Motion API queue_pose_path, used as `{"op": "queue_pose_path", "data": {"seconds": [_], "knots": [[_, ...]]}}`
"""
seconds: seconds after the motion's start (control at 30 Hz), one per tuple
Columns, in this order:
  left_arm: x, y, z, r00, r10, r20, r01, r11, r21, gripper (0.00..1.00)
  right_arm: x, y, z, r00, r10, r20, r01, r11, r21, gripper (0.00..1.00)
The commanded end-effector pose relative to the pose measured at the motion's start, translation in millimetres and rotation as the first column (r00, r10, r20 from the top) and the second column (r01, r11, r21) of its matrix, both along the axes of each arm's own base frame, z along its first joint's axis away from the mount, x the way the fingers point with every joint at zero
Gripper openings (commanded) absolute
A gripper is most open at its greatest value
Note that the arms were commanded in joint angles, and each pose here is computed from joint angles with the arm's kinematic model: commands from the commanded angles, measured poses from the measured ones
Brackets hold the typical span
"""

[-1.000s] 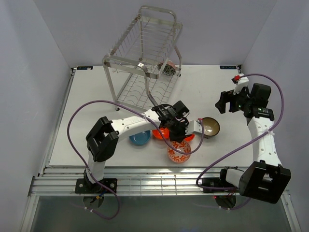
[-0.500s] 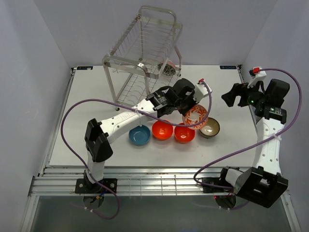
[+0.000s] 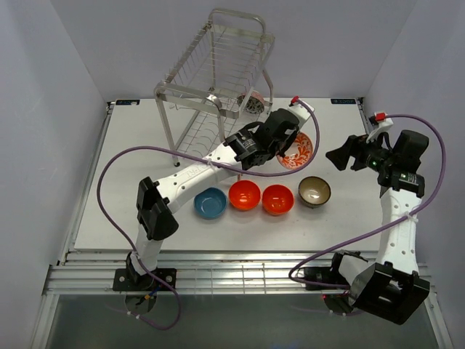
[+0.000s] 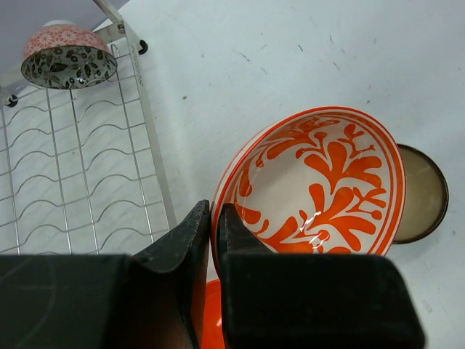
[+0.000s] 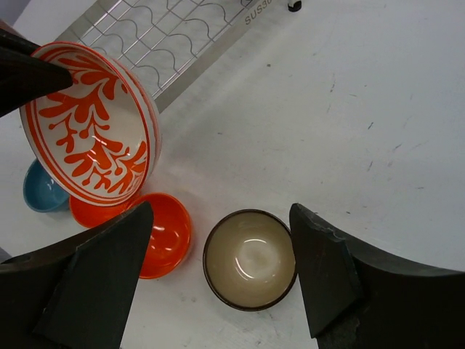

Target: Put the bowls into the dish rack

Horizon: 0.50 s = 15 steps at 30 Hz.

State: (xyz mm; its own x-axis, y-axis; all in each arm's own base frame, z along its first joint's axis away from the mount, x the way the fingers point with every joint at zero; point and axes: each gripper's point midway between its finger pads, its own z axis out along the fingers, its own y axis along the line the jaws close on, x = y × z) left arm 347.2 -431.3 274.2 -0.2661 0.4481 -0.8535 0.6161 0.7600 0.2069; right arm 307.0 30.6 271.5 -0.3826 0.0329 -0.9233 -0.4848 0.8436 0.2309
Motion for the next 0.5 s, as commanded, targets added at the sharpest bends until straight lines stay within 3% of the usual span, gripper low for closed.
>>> {"op": "queue_pose_path", "data": {"seconds": [0.0,0.23,0.47], "knots": [[9.5,-1.4,45.1,0.993,0.110,0.038,-0.102,0.980,-0.172,0.00,2.9,15.8,12.2,0.999,0.002,0.043,-0.005,0.997,0.072,0.80],[9.3,-12.4,47.9,0.996,0.090,0.021,-0.084,0.974,-0.209,0.00,14.1,47.8,15.2,0.996,0.041,0.078,-0.047,0.996,0.071,0.75],[1.8,-19.5,56.2,0.999,0.046,-0.001,-0.044,0.967,-0.252,0.00,25.7,52.1,6.8,0.996,-0.006,0.087,0.003,0.999,0.040,0.72]]}}
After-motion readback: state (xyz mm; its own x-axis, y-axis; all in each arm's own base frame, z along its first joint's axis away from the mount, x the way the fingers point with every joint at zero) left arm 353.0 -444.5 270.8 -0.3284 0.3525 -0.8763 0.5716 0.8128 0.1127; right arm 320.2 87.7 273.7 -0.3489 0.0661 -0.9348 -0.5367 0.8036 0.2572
